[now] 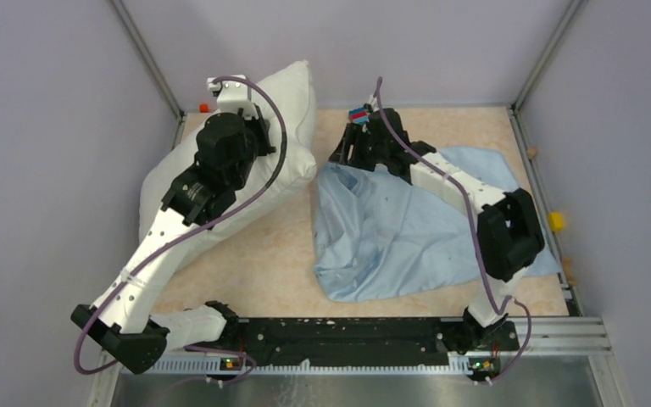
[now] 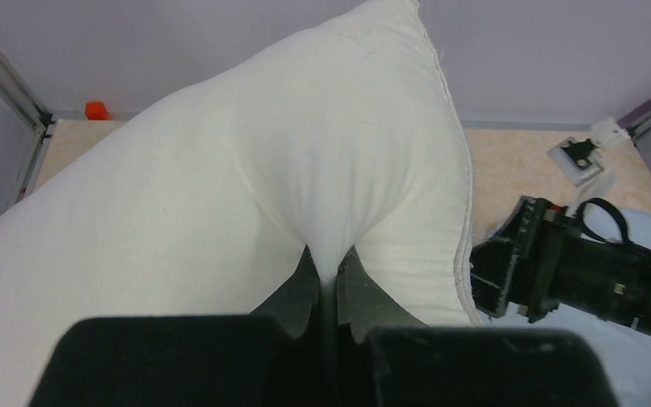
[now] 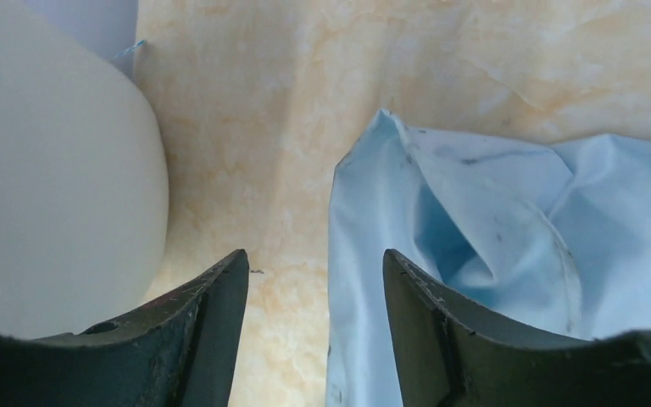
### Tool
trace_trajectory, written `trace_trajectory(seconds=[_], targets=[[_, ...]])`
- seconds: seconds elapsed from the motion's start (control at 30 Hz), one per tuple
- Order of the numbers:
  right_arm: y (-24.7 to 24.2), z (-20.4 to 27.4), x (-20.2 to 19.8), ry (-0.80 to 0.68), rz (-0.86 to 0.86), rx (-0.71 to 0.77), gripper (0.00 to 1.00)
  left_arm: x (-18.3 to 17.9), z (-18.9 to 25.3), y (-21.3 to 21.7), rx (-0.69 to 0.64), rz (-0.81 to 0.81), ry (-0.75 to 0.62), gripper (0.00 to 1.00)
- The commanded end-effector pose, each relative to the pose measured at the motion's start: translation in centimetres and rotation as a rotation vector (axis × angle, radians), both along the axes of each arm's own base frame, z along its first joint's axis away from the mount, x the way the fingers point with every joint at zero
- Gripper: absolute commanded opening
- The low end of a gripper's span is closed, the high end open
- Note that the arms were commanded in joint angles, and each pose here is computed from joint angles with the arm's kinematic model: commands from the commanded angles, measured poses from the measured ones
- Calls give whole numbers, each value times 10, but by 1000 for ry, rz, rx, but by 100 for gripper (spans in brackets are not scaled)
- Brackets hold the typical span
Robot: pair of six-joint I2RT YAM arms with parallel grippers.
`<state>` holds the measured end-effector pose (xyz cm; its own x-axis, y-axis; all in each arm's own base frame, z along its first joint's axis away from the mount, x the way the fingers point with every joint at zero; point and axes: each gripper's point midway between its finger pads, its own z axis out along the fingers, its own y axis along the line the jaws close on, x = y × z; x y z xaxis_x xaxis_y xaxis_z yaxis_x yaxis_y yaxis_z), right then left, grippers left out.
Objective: Put the pillow into the pillowcase
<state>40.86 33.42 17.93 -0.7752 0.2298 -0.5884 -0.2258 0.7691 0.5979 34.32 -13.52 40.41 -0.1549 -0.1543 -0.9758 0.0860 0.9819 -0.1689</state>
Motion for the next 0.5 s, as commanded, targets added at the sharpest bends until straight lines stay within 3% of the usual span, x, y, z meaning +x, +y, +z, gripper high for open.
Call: trace_trajectory(seconds=[0.0, 0.2, 0.27, 0.3, 0.4, 0.47], targets=[[-28, 20, -27, -66, -20, -44, 54, -2, 35, 6, -80, 21, -117, 0], [-42, -30, -72, 14, -6, -156, 31, -3, 36, 7, -71, 18, -121, 0], [-40, -41, -86, 36, 10, -170, 28, -2, 37, 7, -65, 19, -122, 0], [-38, -45, -94, 40, 28, -180, 29, -2, 37, 7, -62, 20, -122, 0], [-34, -51, -115, 17, 51, -243, 48, -1, 36, 7, -51, 19, -117, 0], [-33, -55, -126, 2, 53, -275, 55, -2, 35, 7, -47, 19, -114, 0]])
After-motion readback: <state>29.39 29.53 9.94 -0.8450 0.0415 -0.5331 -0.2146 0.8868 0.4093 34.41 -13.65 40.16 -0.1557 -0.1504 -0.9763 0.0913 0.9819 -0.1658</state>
